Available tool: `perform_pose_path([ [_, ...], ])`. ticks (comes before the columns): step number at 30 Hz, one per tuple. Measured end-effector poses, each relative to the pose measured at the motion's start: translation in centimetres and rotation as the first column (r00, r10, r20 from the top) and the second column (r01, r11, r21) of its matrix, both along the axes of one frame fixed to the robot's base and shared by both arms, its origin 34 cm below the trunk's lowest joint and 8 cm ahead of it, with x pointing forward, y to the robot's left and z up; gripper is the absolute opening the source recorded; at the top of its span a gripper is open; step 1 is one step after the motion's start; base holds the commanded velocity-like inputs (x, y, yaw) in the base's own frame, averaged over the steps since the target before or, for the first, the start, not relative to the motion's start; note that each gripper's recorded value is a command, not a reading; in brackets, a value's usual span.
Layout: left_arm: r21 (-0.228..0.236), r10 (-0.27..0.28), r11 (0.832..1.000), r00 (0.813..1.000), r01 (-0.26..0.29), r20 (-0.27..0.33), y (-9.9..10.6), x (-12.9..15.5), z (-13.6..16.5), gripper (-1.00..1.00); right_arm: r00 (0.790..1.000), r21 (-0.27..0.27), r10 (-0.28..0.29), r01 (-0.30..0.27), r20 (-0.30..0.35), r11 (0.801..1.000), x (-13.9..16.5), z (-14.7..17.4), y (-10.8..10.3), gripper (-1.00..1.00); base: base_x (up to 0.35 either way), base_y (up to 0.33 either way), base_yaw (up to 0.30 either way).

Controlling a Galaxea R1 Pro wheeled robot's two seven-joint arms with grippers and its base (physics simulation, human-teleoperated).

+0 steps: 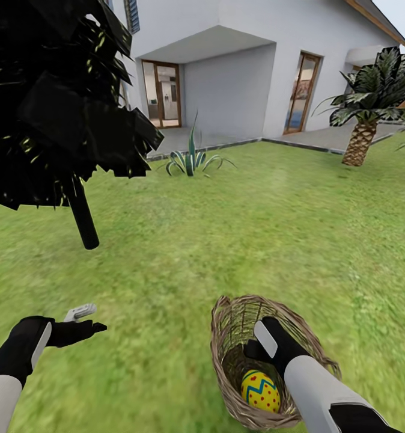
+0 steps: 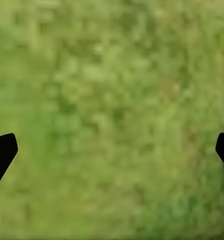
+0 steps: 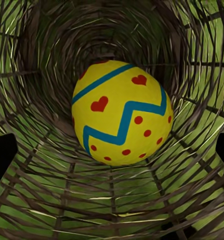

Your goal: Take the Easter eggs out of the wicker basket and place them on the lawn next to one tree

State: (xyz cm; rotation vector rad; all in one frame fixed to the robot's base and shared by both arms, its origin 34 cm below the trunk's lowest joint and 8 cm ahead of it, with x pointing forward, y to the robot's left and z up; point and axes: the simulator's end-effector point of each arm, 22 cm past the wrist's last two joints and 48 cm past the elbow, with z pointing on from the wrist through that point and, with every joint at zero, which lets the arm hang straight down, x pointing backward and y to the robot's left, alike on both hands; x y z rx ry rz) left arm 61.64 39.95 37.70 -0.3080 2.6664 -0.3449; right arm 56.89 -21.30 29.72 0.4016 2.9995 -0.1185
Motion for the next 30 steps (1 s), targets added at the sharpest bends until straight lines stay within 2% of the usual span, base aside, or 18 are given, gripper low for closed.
perform_pose_path([
  [30,0.002,-0.001,1.0,0.999,0.001,-0.05,0.0,-0.8,-2.6,1.0,0.999,-0.013,0.013,-0.014,-0.047,1.0,-1.3,-2.4,-0.1,1.0,0.001,0.0,0.0],
])
